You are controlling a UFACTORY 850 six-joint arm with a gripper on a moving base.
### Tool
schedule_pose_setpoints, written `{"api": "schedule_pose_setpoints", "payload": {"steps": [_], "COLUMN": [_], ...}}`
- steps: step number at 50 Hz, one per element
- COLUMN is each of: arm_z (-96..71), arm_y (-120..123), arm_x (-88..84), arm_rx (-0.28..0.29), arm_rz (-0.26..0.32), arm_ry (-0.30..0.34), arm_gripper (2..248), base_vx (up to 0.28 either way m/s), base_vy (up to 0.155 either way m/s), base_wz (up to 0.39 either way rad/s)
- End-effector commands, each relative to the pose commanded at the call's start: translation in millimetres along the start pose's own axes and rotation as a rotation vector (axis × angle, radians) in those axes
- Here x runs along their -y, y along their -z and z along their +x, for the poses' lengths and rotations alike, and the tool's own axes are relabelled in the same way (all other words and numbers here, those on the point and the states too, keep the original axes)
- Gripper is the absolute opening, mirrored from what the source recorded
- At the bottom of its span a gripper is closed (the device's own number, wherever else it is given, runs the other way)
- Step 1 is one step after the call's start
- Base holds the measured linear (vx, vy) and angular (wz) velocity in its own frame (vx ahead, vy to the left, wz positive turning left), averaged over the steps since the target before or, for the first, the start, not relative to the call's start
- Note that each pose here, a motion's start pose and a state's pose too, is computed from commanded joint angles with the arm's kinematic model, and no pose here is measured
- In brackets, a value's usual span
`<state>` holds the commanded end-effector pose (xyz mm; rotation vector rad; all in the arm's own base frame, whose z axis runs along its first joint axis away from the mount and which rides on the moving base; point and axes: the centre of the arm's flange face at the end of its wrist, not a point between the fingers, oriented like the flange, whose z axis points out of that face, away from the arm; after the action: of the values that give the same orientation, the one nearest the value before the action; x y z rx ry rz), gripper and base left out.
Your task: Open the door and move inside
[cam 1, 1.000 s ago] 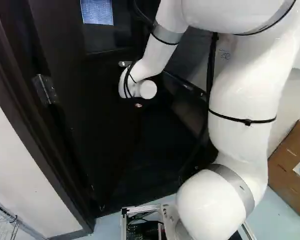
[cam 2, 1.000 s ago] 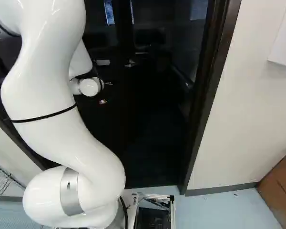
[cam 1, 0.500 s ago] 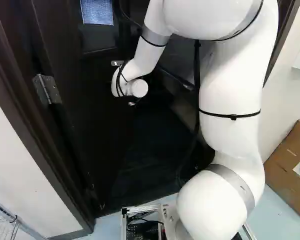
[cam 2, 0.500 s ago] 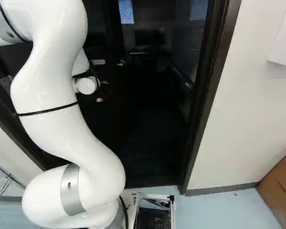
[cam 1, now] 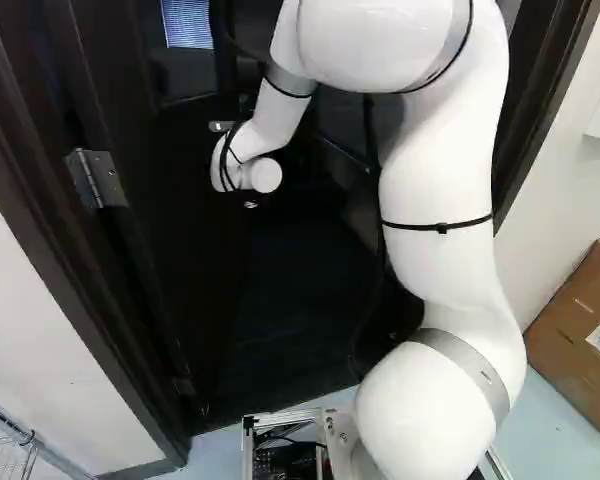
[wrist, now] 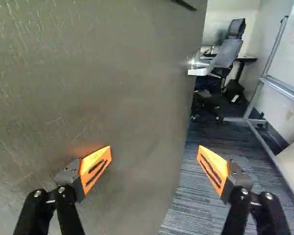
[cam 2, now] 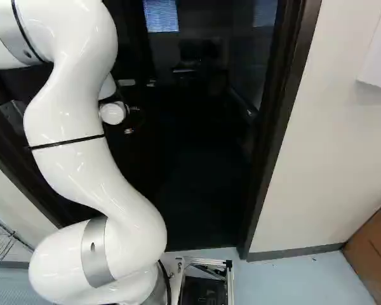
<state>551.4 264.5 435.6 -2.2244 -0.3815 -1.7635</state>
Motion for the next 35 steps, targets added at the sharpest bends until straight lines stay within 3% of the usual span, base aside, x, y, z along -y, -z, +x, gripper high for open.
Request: {"api": "schedule_pose_setpoints", "payload": {"steps": [35], "arm_z": [0.1], "arm_y": [-5.1], "arm_x": [9.6], "arm_rx": [-0.003], "arm_rz": [0.068], "arm_ry": [0.068], "arm_gripper": [247], "base_vx": [0.0], "base_vy": [0.0], "base_wz": [0.0]}}
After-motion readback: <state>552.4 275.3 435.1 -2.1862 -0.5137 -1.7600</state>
